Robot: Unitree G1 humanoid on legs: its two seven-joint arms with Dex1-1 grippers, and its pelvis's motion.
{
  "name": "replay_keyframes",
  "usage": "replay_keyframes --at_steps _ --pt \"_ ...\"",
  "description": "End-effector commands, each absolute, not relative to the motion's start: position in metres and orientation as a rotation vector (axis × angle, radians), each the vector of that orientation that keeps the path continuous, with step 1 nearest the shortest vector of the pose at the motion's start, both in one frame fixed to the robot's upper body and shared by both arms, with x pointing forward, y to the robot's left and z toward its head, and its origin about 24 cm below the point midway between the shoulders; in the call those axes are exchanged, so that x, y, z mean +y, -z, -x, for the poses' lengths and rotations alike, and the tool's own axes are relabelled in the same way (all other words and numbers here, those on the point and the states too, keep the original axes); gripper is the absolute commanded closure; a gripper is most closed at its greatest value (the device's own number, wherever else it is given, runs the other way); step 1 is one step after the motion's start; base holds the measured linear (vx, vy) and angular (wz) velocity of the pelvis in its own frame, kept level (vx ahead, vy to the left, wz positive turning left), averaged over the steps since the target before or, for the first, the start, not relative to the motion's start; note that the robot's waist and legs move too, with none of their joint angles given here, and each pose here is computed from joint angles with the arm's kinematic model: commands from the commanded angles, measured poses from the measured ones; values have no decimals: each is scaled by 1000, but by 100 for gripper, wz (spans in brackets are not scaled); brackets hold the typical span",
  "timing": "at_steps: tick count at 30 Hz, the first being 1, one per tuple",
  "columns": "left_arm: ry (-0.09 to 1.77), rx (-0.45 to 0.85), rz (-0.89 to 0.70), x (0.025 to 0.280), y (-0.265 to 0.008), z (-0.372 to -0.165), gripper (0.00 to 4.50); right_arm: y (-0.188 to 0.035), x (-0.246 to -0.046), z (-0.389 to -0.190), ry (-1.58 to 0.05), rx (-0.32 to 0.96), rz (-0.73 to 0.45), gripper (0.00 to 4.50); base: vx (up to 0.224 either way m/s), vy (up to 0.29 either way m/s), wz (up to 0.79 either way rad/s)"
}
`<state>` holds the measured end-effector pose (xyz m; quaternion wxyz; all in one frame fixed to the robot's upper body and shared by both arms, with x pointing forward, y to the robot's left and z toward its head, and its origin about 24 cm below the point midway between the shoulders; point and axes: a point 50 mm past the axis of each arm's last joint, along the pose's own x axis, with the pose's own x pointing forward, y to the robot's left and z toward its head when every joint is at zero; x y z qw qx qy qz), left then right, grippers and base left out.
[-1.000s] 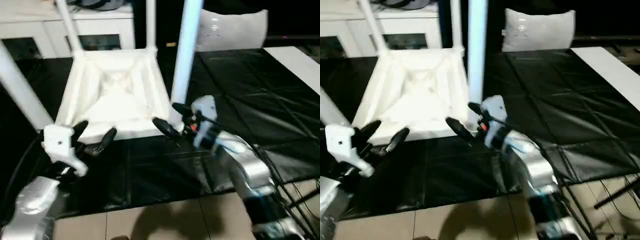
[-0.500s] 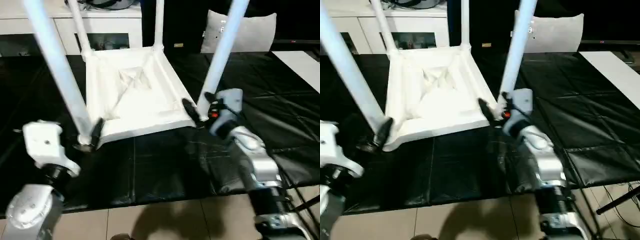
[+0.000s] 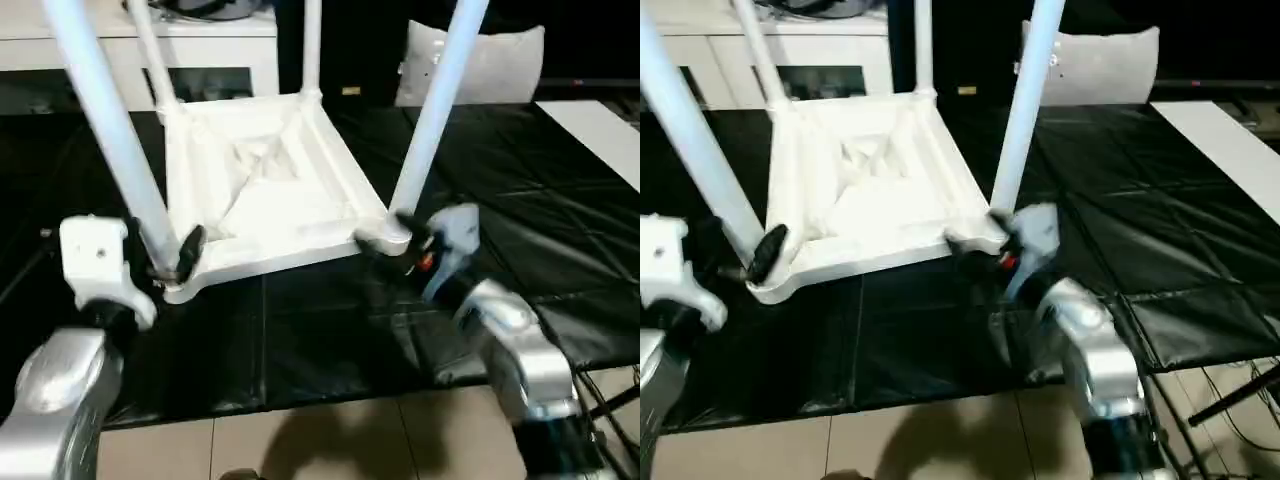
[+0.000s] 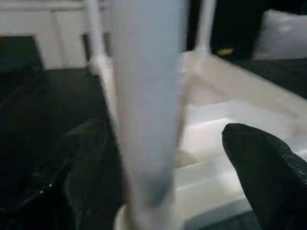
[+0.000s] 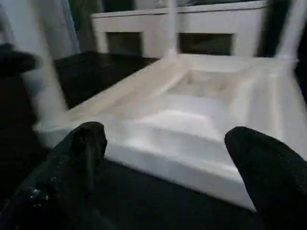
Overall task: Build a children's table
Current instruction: Flip table
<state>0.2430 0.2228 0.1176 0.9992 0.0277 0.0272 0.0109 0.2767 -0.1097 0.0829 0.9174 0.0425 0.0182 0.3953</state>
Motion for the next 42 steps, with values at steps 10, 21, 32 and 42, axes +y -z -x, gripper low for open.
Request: replay_keyframes --at_steps 10,21,32,42 --pt "-6 108 -40 220 -103 -265 30 -84 -98 -264 -920 91 -76 0 0 0 0" --pt "-2 103 -47 224 -98 -274 30 -82 -97 -260 -966 106 -57 0 0 0 0" --pt "159 30 21 235 -102 -287 39 -81 -96 -256 -1042 118 -56 0 0 0 0" --pt "312 82 -56 251 -97 -294 112 -81 -98 -251 -1120 125 -38 0 0 0 0"
